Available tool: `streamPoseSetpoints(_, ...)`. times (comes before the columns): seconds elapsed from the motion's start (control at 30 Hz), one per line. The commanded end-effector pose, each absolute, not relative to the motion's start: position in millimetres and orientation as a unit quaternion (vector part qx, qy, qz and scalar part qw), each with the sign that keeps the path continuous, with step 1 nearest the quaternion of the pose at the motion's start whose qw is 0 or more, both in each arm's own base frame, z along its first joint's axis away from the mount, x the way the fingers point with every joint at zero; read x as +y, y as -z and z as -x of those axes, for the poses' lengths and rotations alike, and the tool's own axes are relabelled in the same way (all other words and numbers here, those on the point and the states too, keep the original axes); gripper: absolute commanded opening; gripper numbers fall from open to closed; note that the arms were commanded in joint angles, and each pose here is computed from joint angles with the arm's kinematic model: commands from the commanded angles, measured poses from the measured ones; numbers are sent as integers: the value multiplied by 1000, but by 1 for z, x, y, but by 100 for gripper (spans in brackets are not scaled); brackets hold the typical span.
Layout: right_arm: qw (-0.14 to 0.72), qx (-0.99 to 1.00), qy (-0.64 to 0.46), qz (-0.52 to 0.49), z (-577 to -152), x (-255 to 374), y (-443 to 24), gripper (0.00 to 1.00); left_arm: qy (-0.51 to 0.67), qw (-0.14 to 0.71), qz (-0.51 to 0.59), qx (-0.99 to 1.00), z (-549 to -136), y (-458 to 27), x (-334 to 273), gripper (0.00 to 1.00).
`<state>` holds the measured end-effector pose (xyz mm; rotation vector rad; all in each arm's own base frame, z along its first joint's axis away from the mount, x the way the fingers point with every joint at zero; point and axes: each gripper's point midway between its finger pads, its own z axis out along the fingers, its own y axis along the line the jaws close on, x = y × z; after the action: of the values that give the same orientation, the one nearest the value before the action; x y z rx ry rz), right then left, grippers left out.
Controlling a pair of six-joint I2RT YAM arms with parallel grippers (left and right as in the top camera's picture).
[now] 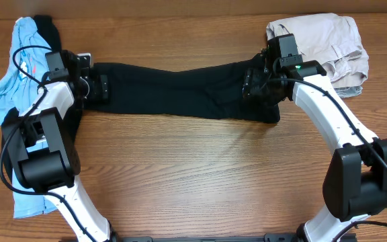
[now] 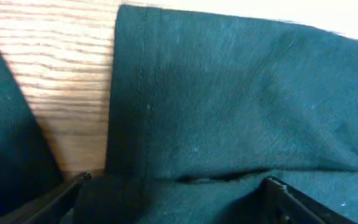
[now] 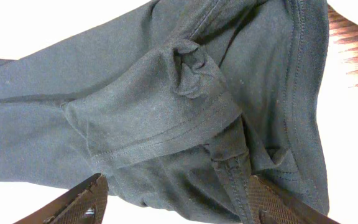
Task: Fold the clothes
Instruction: 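Fold the shirt's left end toward the right gripper with the left gripper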
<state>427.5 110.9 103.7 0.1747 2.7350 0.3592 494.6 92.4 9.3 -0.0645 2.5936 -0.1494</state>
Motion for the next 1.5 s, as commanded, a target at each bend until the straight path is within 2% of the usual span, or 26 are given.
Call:
streamPoseSetpoints(0.0,214,966,-136,-56,-434,113,-125,76,77,236,29,968,-487,15,81,82)
streamPoseSetpoints(0.1,214,966,-136,-56,-434,113,-125,75,82,219,29,972,-481,21,77,72)
streamPoseSetpoints(0.23,214,966,-136,-56,-434,113,-125,75,86,216,45,972,-481,21,75,37)
streamPoseSetpoints(0.3,210,967,-136,-56,-433,112,-124,75,91,209,61,972,-479,16,75,24)
streamPoseSetpoints(0.37,205,968,-134,-57,-430,112,-123,75,92,197,67,974,-476,5,76,4)
streamPoseSetpoints(0.57,182,973,-129,-59,-420,110,-118,75,89,175,83,977,-471,-63,80,4)
streamPoseSetpoints(0.7,160,978,-123,-61,-409,108,-113,75,51,183,85,978,-468,-118,91,4)
streamPoseSetpoints(0.87,141,981,-118,-63,-401,106,-110,75,28,198,56,978,-461,-164,94,4)
streamPoseSetpoints(1.13,139,981,-120,-65,-400,107,-110,76,27,181,-25,983,-454,-170,65,4)
streamPoseSetpoints(1.47,135,981,-119,-67,-398,106,-109,84,42,173,-119,977,-460,-163,-20,4)
